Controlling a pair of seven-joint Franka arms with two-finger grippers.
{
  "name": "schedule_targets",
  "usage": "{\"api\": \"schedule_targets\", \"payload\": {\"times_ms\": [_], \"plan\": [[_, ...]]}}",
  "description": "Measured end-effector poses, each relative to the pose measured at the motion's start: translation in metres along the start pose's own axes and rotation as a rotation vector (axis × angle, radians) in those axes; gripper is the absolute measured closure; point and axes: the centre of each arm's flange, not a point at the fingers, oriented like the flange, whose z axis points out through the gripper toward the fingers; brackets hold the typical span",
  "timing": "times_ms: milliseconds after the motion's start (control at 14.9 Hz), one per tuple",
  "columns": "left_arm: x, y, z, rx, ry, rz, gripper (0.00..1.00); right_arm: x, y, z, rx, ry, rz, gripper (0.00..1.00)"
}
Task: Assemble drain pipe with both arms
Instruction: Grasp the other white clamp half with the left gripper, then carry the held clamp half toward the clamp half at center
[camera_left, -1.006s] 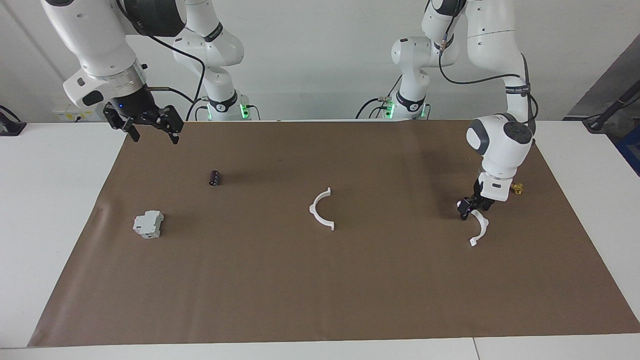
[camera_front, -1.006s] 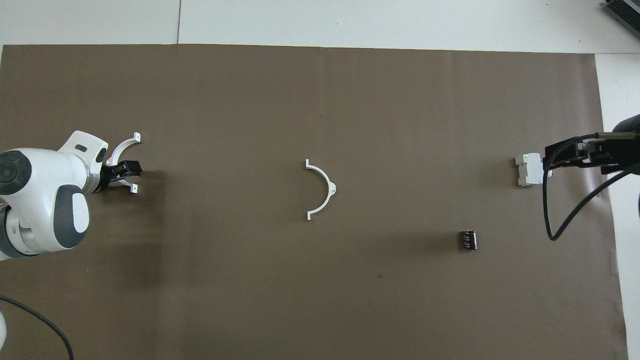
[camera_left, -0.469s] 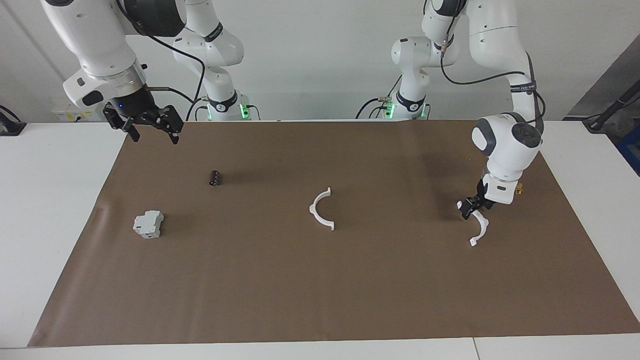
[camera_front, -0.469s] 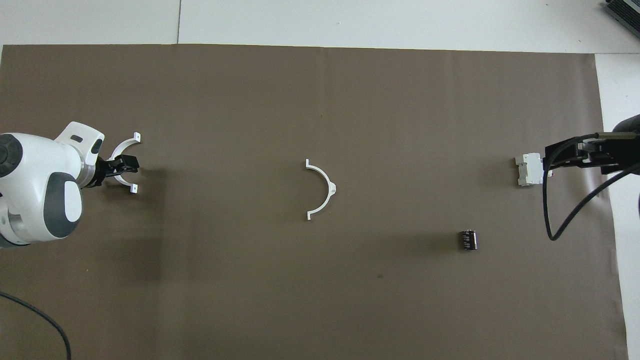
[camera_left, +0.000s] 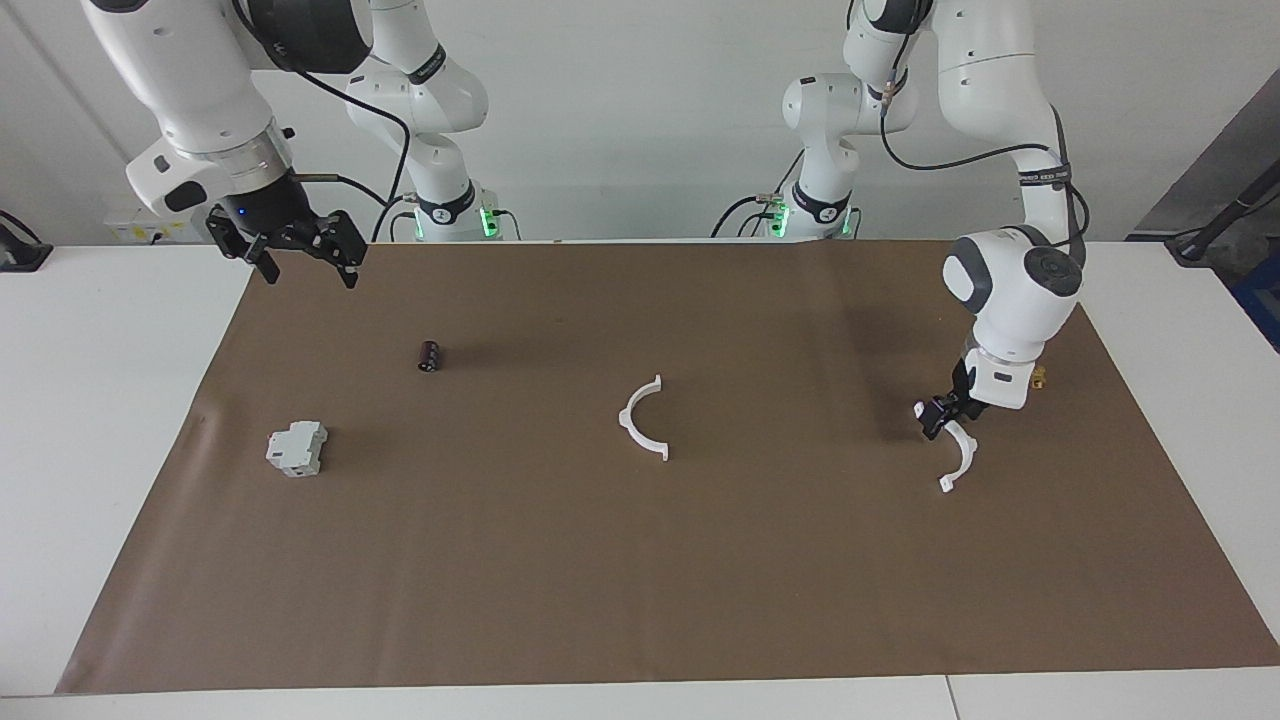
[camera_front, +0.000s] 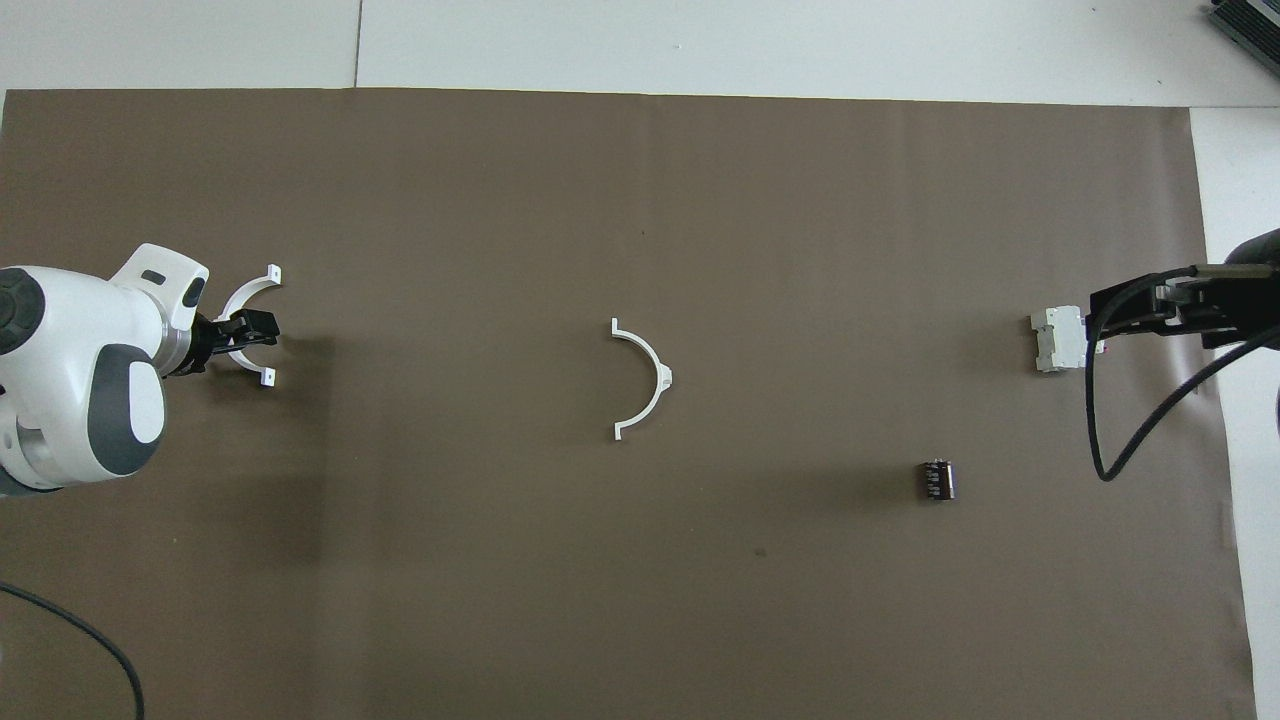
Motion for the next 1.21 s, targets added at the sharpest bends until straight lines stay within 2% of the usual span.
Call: {"api": "schedule_targets", "payload": {"times_ms": [67,268,402,469,670,804,1006,1207], "plan": [[0.000,0.001,0.000,0.000,0.000,-0.007,0.30,0.000,0.000,0.000,0.000,0.000,0.000,0.00],[-0.002,0.005,0.001,-0.001,-0.002,-0.010,0.64,0.000,0.000,0.000,0.000,0.000,0.000,0.00],[-0.002,0.007,0.001,-0.002,-0.002,-0.008,0.86,0.000,0.000,0.000,0.000,0.000,0.000,0.00],[-0.002,0.008,0.000,-0.002,-0.002,-0.007,0.93,0.000,0.000,0.000,0.000,0.000,0.000,0.00],[-0.003,0.017,-0.002,-0.007,0.002,0.009,0.93,0.000,0.000,0.000,0.000,0.000,0.000,0.00],[-0.005,0.043,-0.010,-0.015,0.008,0.044,0.93,0.000,0.000,0.000,0.000,0.000,0.000,0.00],[-0.018,0.106,-0.028,-0.032,0.005,-0.012,0.93,0.000,0.000,0.000,0.000,0.000,0.000,0.00],[-0.053,0.178,-0.038,-0.055,0.008,-0.089,0.93,0.000,0.000,0.000,0.000,0.000,0.000,0.00]]}}
